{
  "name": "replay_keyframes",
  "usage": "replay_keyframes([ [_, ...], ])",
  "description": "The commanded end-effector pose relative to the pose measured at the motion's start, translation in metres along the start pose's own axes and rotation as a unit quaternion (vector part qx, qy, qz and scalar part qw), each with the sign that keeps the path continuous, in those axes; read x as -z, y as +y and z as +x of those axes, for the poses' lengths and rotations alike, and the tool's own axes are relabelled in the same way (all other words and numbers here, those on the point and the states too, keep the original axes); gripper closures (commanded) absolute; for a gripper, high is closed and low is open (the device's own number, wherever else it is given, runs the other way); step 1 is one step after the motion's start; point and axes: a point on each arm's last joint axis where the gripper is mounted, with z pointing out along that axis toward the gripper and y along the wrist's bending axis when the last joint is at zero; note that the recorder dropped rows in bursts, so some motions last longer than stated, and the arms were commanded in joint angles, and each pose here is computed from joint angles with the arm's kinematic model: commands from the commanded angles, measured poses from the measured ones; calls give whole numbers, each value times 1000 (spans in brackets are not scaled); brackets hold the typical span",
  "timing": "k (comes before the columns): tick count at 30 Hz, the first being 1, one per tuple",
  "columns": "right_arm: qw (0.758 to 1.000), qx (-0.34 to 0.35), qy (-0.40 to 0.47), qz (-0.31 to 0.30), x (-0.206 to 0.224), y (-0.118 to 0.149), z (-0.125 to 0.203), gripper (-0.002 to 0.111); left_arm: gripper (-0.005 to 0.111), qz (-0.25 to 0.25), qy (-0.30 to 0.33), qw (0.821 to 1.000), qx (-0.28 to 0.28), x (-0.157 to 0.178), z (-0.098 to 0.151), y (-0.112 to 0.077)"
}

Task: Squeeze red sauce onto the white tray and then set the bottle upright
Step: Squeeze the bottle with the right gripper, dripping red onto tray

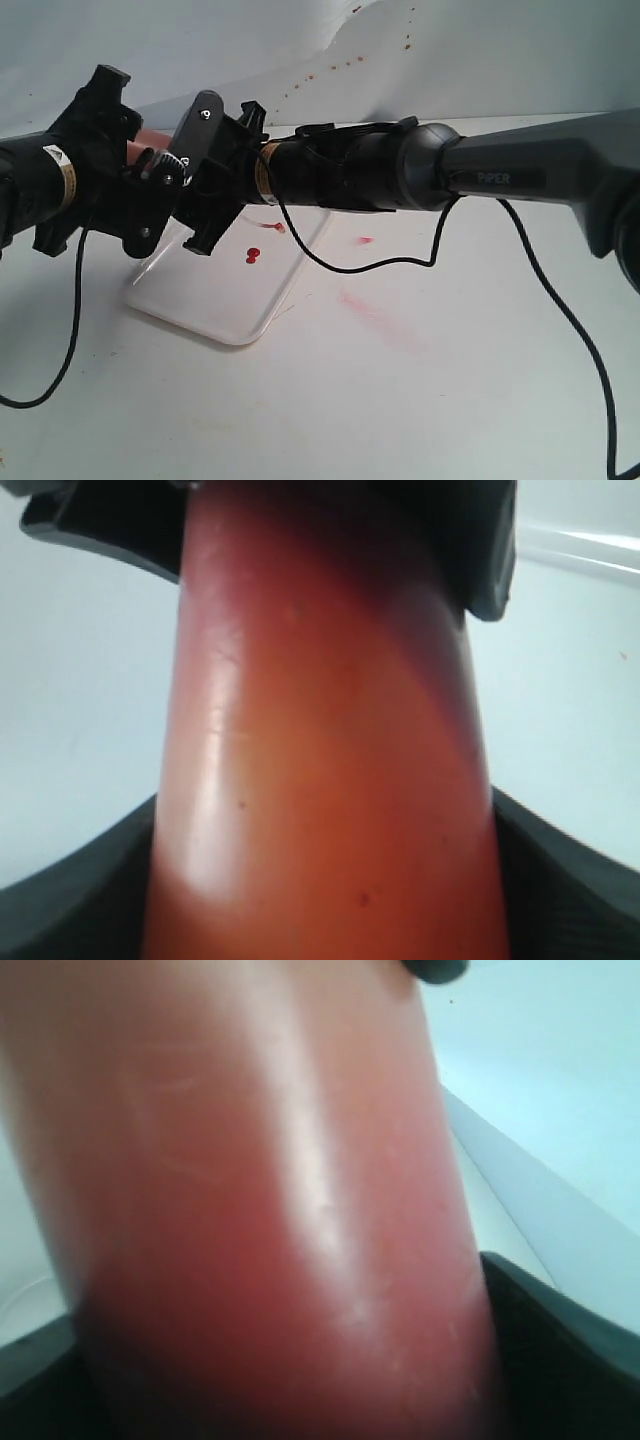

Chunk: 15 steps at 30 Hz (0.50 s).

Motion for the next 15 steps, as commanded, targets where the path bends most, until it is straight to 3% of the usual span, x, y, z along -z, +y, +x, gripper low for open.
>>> replay_keyframes([
  [1, 999, 24, -44, -7, 10, -5, -25, 108, 107, 27, 0, 997, 70, 0, -2, -5],
  [10, 998, 38, -41, -12, 10, -4, -25, 108, 107, 69, -5, 984, 167, 1, -4, -12],
  [15, 996, 90, -15, -21, 10, -3, -20, 108, 107, 83, -5, 973, 213, 1, -5, -15],
])
